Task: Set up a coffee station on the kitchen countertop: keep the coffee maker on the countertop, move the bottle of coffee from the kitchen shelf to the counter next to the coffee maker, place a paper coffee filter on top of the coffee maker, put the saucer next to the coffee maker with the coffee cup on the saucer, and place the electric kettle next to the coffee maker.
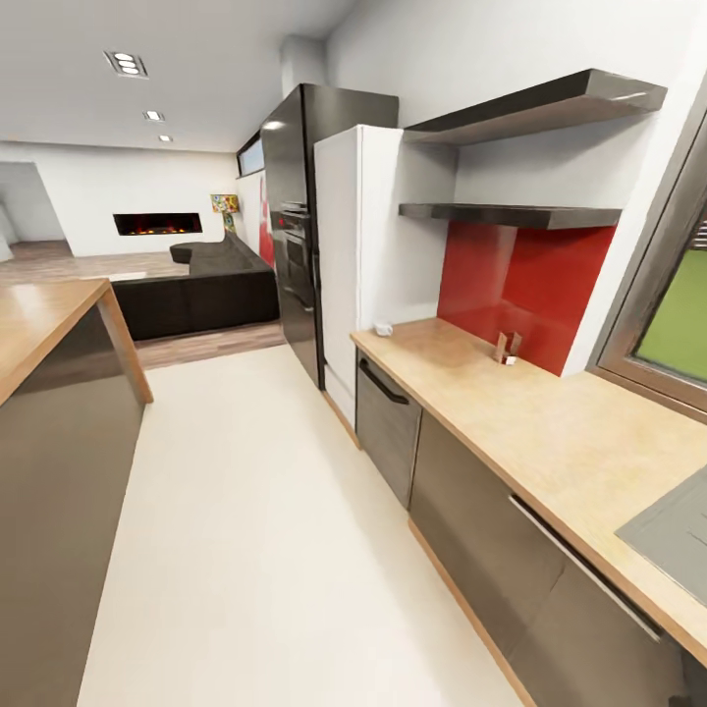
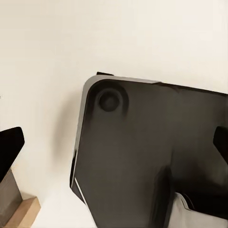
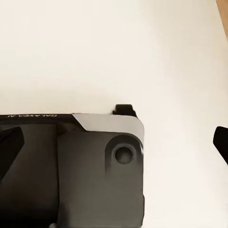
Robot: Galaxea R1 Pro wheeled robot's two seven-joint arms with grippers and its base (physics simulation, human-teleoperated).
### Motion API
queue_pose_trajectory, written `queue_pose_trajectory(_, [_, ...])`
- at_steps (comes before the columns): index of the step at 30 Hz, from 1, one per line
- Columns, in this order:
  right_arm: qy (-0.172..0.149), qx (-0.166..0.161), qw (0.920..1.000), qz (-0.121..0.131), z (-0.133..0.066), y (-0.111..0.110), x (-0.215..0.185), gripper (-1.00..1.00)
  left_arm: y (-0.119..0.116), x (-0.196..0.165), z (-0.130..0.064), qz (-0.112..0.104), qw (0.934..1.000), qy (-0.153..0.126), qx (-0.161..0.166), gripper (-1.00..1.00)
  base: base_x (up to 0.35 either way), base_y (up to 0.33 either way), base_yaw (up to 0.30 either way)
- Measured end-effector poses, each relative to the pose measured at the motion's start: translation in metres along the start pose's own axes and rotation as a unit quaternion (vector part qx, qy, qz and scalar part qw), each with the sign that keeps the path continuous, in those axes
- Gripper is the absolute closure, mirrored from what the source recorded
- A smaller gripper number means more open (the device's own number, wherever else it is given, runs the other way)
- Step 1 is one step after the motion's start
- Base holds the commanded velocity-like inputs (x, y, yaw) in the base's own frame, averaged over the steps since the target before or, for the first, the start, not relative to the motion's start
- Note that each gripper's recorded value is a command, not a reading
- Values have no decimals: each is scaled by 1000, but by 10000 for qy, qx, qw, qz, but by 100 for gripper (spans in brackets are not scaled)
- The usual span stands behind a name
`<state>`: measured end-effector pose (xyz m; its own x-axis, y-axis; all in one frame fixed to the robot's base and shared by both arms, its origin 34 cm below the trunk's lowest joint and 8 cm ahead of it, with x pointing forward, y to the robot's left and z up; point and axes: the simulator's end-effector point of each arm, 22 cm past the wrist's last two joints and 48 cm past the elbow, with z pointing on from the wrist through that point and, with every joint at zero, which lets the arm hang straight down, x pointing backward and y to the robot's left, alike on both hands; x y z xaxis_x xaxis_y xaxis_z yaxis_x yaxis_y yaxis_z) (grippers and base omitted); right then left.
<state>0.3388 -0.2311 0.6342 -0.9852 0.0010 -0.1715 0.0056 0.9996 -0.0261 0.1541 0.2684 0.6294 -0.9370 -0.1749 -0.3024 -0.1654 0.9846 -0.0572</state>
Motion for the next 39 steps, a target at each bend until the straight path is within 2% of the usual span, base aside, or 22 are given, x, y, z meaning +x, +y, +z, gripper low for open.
queue_pose_trajectory(6, [19,9,10000,-41,0,-1,3,-100,0,0,0,0,10000,0,1,-100,328,100,3])
queue_pose_trajectory(9, [4,32,9996,-296,0,-2,5,-100,0,0,0,0,10000,0,1,-100,331,94,0])
queue_pose_trajectory(12, [7,36,9993,-374,0,-2,6,-100,0,0,0,0,10000,0,1,-100,332,99,0])
queue_pose_trajectory(39, [0,50,9992,-394,0,-2,7,-100,1,0,0,3,10000,6,-5,-100,313,173,0])
